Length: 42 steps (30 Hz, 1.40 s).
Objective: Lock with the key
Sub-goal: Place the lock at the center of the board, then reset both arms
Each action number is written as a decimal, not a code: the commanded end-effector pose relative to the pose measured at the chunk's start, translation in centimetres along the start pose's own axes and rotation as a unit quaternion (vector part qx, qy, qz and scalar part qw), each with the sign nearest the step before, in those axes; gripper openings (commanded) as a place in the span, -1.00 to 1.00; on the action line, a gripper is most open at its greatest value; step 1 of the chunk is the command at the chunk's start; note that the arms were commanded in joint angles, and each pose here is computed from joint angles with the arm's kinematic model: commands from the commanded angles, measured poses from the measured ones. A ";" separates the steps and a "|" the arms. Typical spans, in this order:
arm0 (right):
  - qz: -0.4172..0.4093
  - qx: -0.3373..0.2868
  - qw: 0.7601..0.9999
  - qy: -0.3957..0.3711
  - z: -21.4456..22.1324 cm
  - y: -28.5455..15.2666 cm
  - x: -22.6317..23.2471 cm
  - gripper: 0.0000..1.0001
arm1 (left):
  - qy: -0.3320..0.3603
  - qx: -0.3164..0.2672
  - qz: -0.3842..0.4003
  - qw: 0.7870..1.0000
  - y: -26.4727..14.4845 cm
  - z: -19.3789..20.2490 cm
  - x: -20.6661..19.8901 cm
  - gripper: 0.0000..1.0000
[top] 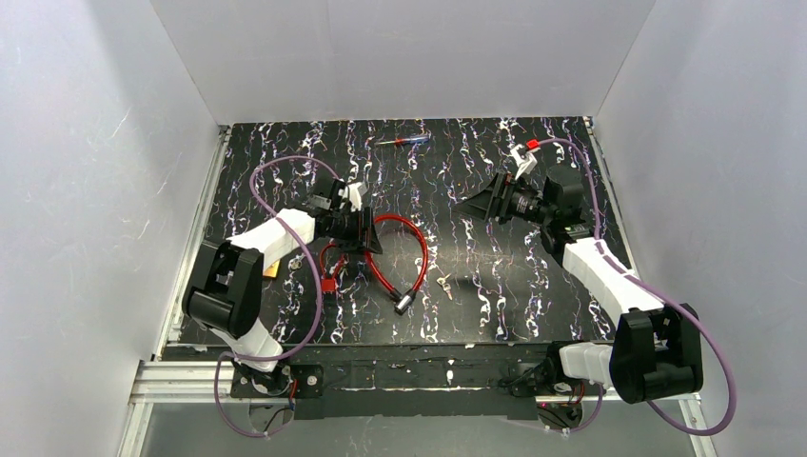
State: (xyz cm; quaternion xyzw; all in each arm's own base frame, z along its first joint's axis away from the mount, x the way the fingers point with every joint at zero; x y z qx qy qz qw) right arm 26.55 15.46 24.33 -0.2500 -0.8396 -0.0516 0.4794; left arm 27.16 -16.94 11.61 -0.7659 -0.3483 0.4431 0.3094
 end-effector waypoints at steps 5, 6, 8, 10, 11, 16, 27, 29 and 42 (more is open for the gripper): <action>-0.001 -0.021 0.999 -0.047 -2.1 -0.3 1.2 0.97 | 0.053 -0.029 -0.013 0.998 -2.7 -2.6 -1.0 0.21; 0.001 -0.021 0.999 -0.050 -2.1 -0.3 1.1 0.97 | 0.060 -0.033 -0.017 0.997 -3.1 -2.9 -1.1 0.27; 0.009 -0.019 0.999 -0.050 -2.3 -0.4 0.8 0.97 | 0.081 -0.043 -0.023 0.996 -4.0 -3.6 -1.4 0.40; 0.016 -0.017 0.998 -0.052 -2.5 -0.6 0.5 0.97 | 0.095 -0.050 -0.036 0.994 -5.1 -4.1 -1.6 0.63; 0.021 -0.016 0.998 -0.053 -2.6 -0.8 0.3 0.97 | 0.103 -0.055 -0.040 0.992 -5.7 -4.4 -1.9 0.74; 0.066 -0.022 0.995 -0.071 -4.4 -3.6 -1.4 0.97 | 0.094 -0.044 -0.033 0.994 -11.6 -5.2 -2.2 0.97; 0.266 0.039 0.953 -0.139 -2.2 -9.2 -11.1 0.97 | -0.010 -0.115 -0.147 0.982 -19.5 0.6 8.2 0.97; 0.269 0.046 0.952 -0.135 -2.0 -9.1 -11.6 0.97 | -0.014 -0.112 -0.158 0.981 -19.3 0.9 8.5 0.97; 0.265 0.049 0.954 -0.128 -1.2 -9.2 -11.7 0.97 | -0.037 -0.103 -0.163 0.981 -18.5 1.1 9.2 0.97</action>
Point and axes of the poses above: each gripper's point midway between its finger pads, its own y axis out along the fingers, its own x axis along the line the jaws close on, z = x × y, the point moved 7 cm from there along -y, back along the fingers, and after that the axes turned 10 degrees about y, right-handed, at the moved point
